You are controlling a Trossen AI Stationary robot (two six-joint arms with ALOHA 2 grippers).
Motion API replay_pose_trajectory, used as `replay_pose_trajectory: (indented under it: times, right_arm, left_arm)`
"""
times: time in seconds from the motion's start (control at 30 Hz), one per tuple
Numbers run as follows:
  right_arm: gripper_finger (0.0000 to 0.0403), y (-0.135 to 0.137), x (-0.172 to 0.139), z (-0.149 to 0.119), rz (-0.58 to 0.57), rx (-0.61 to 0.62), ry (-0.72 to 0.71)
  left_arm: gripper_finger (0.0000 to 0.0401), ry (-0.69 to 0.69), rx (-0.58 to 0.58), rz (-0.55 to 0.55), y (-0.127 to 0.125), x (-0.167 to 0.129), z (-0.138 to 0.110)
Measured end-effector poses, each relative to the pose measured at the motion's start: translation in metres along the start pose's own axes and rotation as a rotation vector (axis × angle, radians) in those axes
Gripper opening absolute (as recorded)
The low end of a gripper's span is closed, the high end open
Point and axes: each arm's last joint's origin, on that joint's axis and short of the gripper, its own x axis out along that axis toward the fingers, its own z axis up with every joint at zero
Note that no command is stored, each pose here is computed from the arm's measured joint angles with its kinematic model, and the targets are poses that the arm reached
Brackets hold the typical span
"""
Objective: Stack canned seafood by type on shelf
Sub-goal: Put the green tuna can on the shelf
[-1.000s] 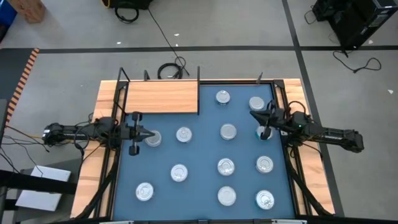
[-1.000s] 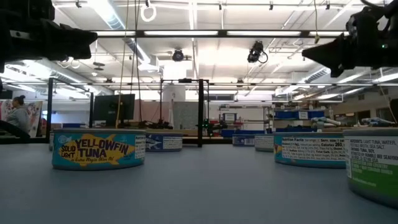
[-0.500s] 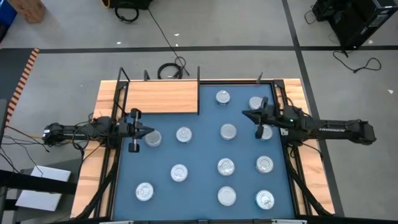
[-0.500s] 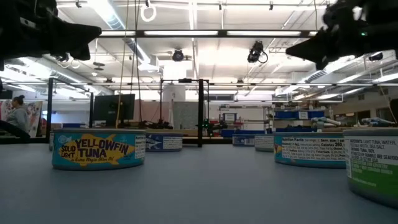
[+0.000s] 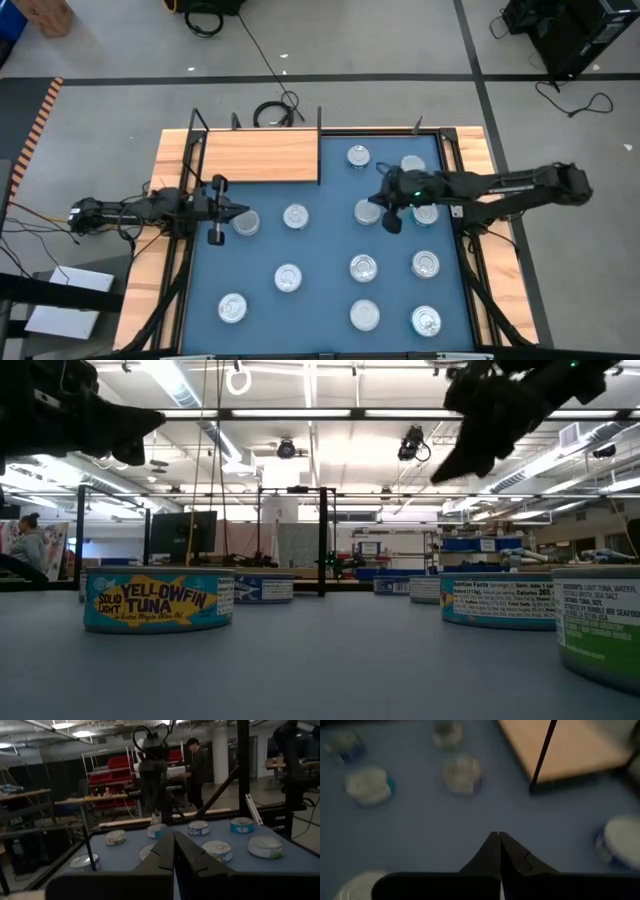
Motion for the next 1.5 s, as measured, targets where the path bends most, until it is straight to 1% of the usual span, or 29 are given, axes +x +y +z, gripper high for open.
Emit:
replay_pose_trajectory:
  times: [0.2, 0.33, 0.43, 0.53, 0.67, 0.8, 0.83, 0.97, 1.0, 1.07, 1.2, 1.3, 1.4, 1.5]
  right_arm:
    - [0.0001, 0.013, 0.032, -0.016, -0.026, 0.016, 0.186]
    - [0.0001, 0.017, 0.047, -0.026, -0.108, 0.009, 0.244]
    - [0.0002, 0.019, 0.057, -0.033, -0.146, 0.027, 0.291]
    - [0.0002, 0.021, 0.065, -0.041, -0.167, 0.021, 0.346]
    - [0.0002, 0.024, 0.074, -0.047, -0.176, -0.005, 0.376]
    - [0.0002, 0.027, 0.079, -0.047, -0.171, -0.007, 0.36]
    - [0.0002, 0.029, 0.079, -0.047, -0.16, -0.006, 0.345]
    - [0.0002, 0.036, 0.083, -0.038, -0.024, 0.024, 0.263]
    - [0.0002, 0.038, 0.083, -0.035, 0.002, 0.018, 0.24]
    - [0.0005, 0.042, 0.083, -0.026, 0.017, -0.013, 0.222]
    - [0.0023, 0.053, 0.076, -0.002, -0.014, -0.111, 0.205]
    - [0.0037, 0.058, 0.066, 0.012, -0.062, -0.179, 0.25]
    - [0.0033, 0.057, 0.059, 0.011, -0.095, -0.185, 0.353]
    - [0.001, 0.053, 0.057, 0.005, -0.116, -0.172, 0.422]
  left_arm:
    - [0.0002, 0.049, -0.021, 0.0, 0.0, 0.0, -0.005]
    - [0.0001, 0.084, -0.024, -0.004, -0.001, 0.001, -0.008]
    - [0.0001, 0.106, -0.026, -0.006, -0.001, 0.003, -0.01]
    - [0.0001, 0.134, -0.026, -0.01, -0.002, 0.005, -0.013]
    - [0.0001, 0.176, -0.024, -0.014, -0.002, 0.007, -0.017]
    - [0.0001, 0.21, -0.024, -0.018, -0.003, 0.009, -0.02]
    - [0.0001, 0.215, -0.024, -0.019, -0.003, 0.009, -0.021]
    - [0.0001, 0.216, -0.038, -0.018, -0.003, 0.011, -0.021]
    - [0.0001, 0.218, -0.038, -0.019, -0.003, 0.011, -0.021]
    - [0.0001, 0.219, -0.038, -0.021, -0.003, 0.012, -0.022]
    - [0.0001, 0.208, -0.038, -0.024, -0.003, 0.014, -0.021]
    - [0.0001, 0.188, -0.038, -0.022, -0.003, 0.015, -0.019]
    - [0.0001, 0.18, -0.026, -0.022, -0.003, 0.016, -0.019]
    - [0.0001, 0.193, -0.024, -0.024, -0.003, 0.017, -0.02]
